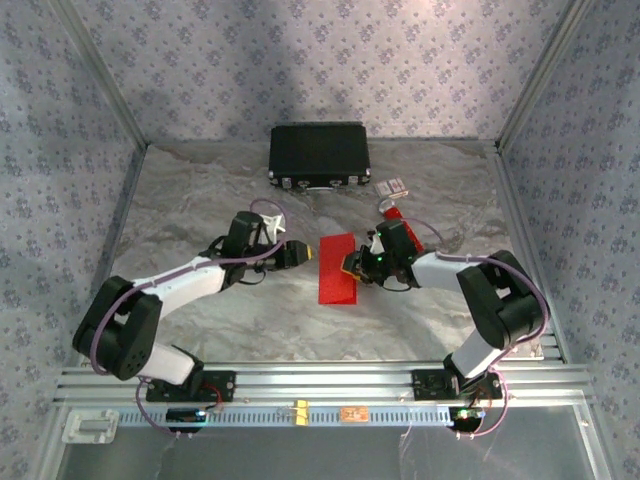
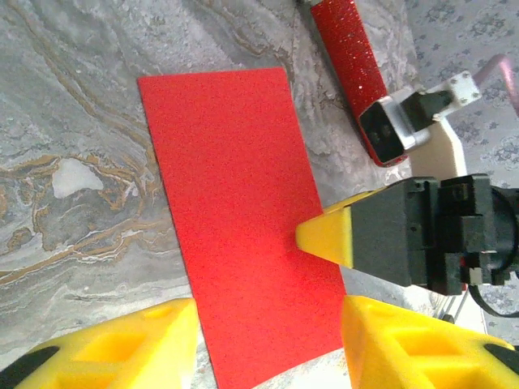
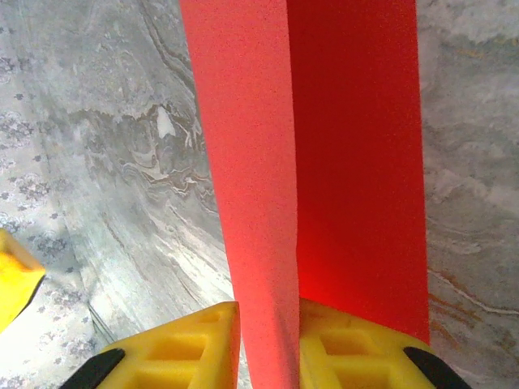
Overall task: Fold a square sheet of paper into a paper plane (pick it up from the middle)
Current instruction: Fold the triangle a second time at the center of the table.
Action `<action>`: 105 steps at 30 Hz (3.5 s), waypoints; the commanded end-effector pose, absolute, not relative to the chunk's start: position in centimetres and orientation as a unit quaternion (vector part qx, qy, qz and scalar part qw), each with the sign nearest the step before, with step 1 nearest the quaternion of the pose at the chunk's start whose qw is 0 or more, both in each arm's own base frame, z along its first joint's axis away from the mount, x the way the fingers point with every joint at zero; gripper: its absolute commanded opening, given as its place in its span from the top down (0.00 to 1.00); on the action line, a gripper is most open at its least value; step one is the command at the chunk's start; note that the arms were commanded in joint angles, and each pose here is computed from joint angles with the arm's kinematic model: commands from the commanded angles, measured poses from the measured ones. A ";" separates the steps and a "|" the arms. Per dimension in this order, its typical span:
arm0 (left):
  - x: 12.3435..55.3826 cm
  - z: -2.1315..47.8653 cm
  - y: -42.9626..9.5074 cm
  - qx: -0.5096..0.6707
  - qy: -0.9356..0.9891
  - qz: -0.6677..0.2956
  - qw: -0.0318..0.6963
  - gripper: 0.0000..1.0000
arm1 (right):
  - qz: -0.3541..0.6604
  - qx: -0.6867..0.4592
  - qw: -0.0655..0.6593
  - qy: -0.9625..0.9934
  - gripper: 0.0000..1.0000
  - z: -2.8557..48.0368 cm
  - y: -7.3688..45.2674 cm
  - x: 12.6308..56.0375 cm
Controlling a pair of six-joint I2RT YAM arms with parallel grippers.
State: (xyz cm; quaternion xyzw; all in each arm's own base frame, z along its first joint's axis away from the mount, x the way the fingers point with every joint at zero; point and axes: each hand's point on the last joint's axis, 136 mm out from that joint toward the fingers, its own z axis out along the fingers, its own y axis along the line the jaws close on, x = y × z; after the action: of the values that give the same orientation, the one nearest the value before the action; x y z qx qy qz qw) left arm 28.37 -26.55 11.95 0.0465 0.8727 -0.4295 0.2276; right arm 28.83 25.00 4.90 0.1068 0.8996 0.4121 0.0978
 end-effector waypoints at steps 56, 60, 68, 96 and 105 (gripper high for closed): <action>19.6 5.3 -36.4 0.491 0.794 -0.035 0.357 0.50 | 0.426 0.107 0.076 0.895 0.86 5.6 24.4 29.2; 19.7 5.3 -36.4 0.489 0.793 -0.037 0.363 0.55 | 0.426 0.106 0.077 0.895 0.86 5.6 24.4 29.1; 19.9 5.2 -36.7 0.494 0.788 -0.033 0.366 0.52 | 0.425 0.107 0.075 0.896 0.86 5.5 24.4 29.1; 19.8 6.8 -37.3 0.479 0.791 -0.062 0.375 0.81 | 0.419 0.111 0.078 0.898 0.84 5.2 24.0 28.9; 20.0 7.1 -37.3 0.474 0.793 -0.071 0.376 0.79 | 0.420 0.111 0.079 0.897 0.86 5.2 24.0 29.0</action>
State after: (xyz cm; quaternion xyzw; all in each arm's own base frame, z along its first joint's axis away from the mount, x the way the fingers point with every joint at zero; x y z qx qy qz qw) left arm 19.80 -36.63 5.49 0.4866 0.7935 -0.0494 0.3621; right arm 28.88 24.16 4.69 0.1053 0.8995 0.4170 0.0776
